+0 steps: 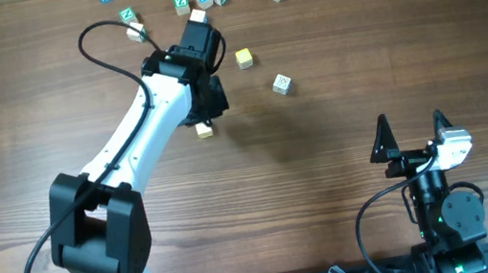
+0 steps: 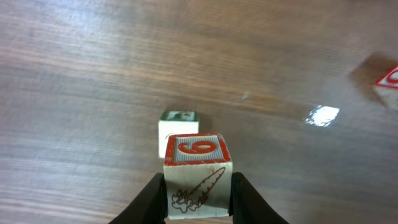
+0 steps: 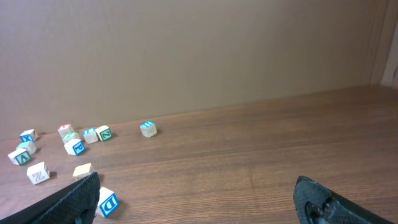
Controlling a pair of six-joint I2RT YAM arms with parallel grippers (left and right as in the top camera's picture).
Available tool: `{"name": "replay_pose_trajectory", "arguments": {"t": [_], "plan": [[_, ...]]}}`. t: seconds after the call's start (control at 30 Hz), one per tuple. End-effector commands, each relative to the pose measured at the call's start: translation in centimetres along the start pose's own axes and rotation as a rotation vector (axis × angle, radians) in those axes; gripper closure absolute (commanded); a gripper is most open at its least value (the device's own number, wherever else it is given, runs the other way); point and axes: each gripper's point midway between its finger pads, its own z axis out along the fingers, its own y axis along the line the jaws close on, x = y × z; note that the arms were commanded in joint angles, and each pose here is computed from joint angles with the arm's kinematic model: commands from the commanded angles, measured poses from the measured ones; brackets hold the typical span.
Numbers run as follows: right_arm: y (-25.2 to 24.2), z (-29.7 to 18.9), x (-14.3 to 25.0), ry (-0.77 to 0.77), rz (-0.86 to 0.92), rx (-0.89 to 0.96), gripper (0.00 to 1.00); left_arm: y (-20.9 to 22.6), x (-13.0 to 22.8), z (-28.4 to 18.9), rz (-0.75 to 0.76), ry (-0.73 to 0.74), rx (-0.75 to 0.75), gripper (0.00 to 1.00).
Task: Form a tower
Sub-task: 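Lower the green block onto the 6 block and release it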
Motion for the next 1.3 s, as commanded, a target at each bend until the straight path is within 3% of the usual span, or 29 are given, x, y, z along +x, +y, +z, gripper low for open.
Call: {"name": "replay_pose_trajectory", "arguments": {"t": [0.0, 0.33, 1.27], "plan": [[0.0, 0.0, -0.1, -0.005, -0.014, -0.003, 0.0, 0.7, 0.3, 0.1, -0.004, 0.003, -0.022, 0.73], [0.0, 0.0, -0.1, -0.005, -0.013, -0.003, 0.0, 1.3, 1.2, 2.7, -0.014, -0.001, -0.03, 0.73], [0.0, 0.0, -0.1, -0.005, -0.013, -0.003, 0.0, 1.6, 0.7, 3.0, 0.024, -0.024, -0.054, 0.69]]}}
